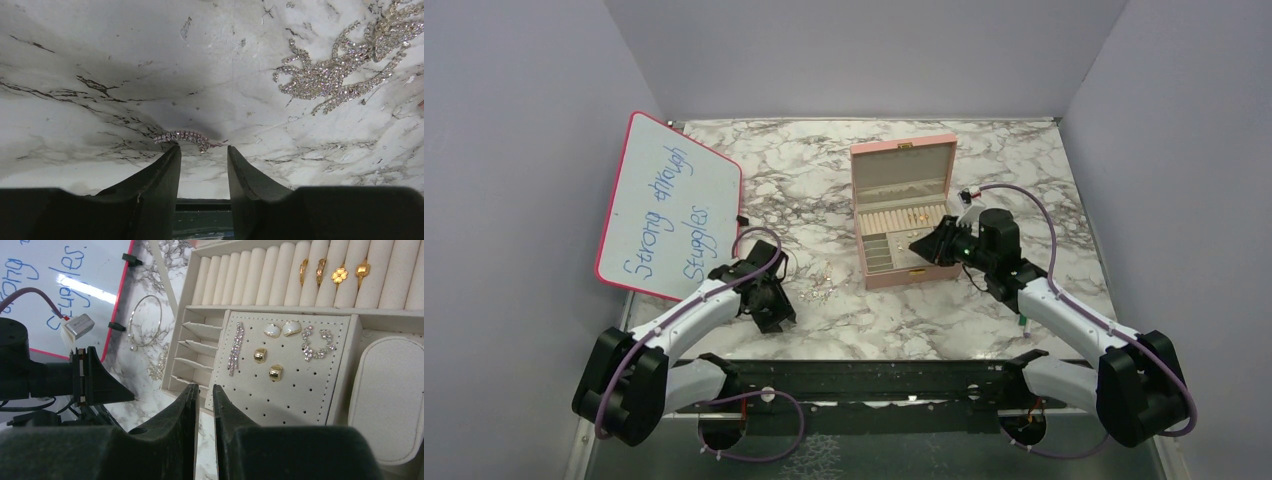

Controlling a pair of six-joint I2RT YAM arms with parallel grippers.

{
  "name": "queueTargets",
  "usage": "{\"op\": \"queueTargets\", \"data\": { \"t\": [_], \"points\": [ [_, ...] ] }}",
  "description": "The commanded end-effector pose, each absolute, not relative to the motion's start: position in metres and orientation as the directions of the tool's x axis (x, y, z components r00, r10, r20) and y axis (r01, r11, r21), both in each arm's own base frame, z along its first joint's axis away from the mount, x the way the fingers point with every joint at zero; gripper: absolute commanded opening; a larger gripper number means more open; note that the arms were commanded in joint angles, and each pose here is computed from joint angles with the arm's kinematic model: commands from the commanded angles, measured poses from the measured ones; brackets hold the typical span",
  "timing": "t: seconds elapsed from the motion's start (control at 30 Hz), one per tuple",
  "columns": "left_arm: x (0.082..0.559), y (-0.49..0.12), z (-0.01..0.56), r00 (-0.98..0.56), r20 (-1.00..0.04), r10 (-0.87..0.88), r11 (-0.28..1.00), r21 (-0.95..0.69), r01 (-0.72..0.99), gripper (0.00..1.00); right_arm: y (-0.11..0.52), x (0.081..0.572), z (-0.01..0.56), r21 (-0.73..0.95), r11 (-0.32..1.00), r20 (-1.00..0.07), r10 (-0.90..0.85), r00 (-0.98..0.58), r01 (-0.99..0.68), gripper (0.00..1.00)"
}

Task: Organize the mixed jewelry
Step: Pick up the jewelry from the center of the board.

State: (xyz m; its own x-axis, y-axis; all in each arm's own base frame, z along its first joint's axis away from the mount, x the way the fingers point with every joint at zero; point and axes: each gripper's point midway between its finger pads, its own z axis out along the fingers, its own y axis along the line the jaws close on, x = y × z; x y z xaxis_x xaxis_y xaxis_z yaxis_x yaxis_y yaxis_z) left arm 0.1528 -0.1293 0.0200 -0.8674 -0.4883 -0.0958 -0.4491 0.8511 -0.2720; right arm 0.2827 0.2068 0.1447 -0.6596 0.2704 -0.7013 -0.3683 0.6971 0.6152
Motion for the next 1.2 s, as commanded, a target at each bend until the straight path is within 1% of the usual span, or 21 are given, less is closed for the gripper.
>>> {"op": "queueTargets", "data": {
  "t": [0.0,0.1,0.17,0.3,0.37,0.53,0.63,0.73,0.93,1.03,1.17],
  "points": [
    [0.153,-0.123,0.025,-0.86,-0.13,-0.494,0.854,-0.258,-0.451,0.43,0.204,0.282,0.145,0.597,0.71,-0.719,0.267,-0.642,-0.373,0.2],
    [0.154,-0.119,0.025,-0.849,-0.148,-0.507,0.851,-0.24,-0.467,0.44,0.203,0.281,0.144,0.596,0.711,-0.718,0.264,-0.643,-0.373,0.2],
    [0.158,-0.113,0.025,-0.837,-0.179,-0.516,0.851,-0.218,-0.478,0.43,0.203,0.28,0.143,0.595,0.712,-0.718,0.264,-0.644,-0.372,0.2],
    [0.165,-0.107,0.024,-0.822,-0.215,-0.527,0.848,-0.197,-0.492,0.38,0.203,0.28,0.144,0.596,0.711,-0.719,0.266,-0.642,-0.373,0.2],
    [0.168,-0.106,0.024,-0.818,-0.225,-0.529,0.847,-0.192,-0.495,0.36,0.203,0.279,0.143,0.597,0.71,-0.719,0.265,-0.642,-0.374,0.2],
    [0.172,-0.107,0.022,-0.819,-0.23,-0.525,0.85,-0.193,-0.491,0.36,0.203,0.279,0.144,0.595,0.709,-0.722,0.264,-0.64,-0.378,0.2],
    [0.175,-0.103,0.021,-0.815,-0.258,-0.519,0.855,-0.173,-0.489,0.36,0.202,0.279,0.143,0.595,0.711,-0.721,0.265,-0.641,-0.375,0.2],
    [0.178,-0.099,0.02,-0.816,-0.271,-0.511,0.86,-0.153,-0.488,0.33,0.202,0.279,0.143,0.594,0.713,-0.721,0.266,-0.64,-0.373,0.2],
    [0.177,-0.094,0.015,-0.823,-0.278,-0.494,0.868,-0.115,-0.482,0.25,0.202,0.279,0.143,0.594,0.713,-0.721,0.266,-0.64,-0.373,0.2],
    [0.177,-0.092,0.014,-0.825,-0.281,-0.49,0.87,-0.106,-0.481,0.17,0.202,0.279,0.143,0.593,0.713,-0.721,0.264,-0.64,-0.374,0.2],
    [0.18,-0.092,0.015,-0.831,-0.291,-0.474,0.879,-0.099,-0.466,0.02,0.203,0.278,0.143,0.592,0.709,-0.724,0.257,-0.64,-0.384,0.2]
  ]
}}
